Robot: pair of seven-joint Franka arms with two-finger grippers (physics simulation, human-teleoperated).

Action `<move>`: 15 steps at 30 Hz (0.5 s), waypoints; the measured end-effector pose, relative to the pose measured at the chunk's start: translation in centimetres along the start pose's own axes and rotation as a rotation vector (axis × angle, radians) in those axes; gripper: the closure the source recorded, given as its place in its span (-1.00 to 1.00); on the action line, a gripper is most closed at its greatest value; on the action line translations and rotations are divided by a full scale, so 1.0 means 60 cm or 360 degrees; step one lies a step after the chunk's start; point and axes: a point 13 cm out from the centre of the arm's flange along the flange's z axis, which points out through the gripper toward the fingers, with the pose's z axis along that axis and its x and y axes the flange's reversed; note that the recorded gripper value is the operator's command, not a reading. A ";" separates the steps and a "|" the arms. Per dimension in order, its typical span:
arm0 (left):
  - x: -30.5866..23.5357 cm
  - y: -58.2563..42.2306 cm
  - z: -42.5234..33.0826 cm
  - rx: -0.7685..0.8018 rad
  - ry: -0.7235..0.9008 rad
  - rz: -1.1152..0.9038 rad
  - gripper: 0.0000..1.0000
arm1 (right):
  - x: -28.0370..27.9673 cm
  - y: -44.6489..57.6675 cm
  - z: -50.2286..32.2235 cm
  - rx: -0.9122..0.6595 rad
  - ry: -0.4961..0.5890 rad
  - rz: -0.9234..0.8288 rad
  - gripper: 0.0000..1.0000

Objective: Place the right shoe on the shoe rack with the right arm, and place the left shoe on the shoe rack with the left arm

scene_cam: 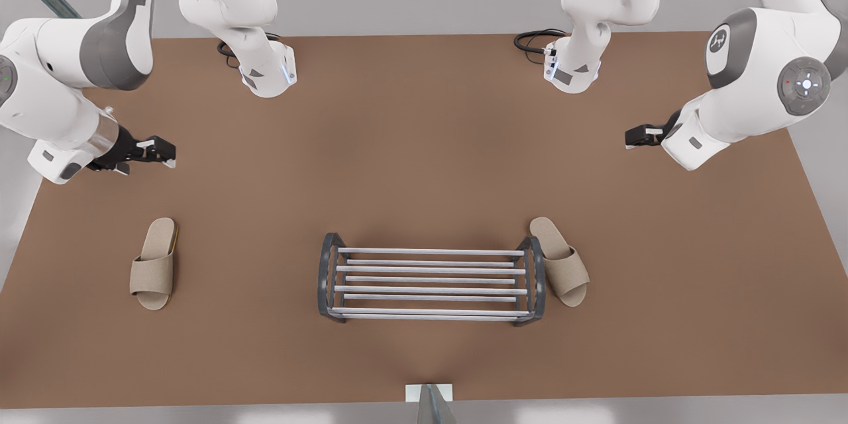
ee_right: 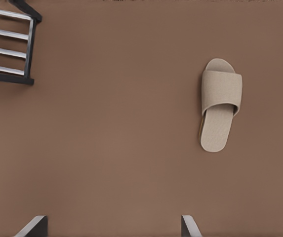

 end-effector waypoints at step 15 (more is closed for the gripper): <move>-0.091 -0.059 0.538 0.1722 -0.0428 -0.1276 -1.00 | -0.127 -0.229 0.468 0.0118 -0.0097 0.0181 -1.00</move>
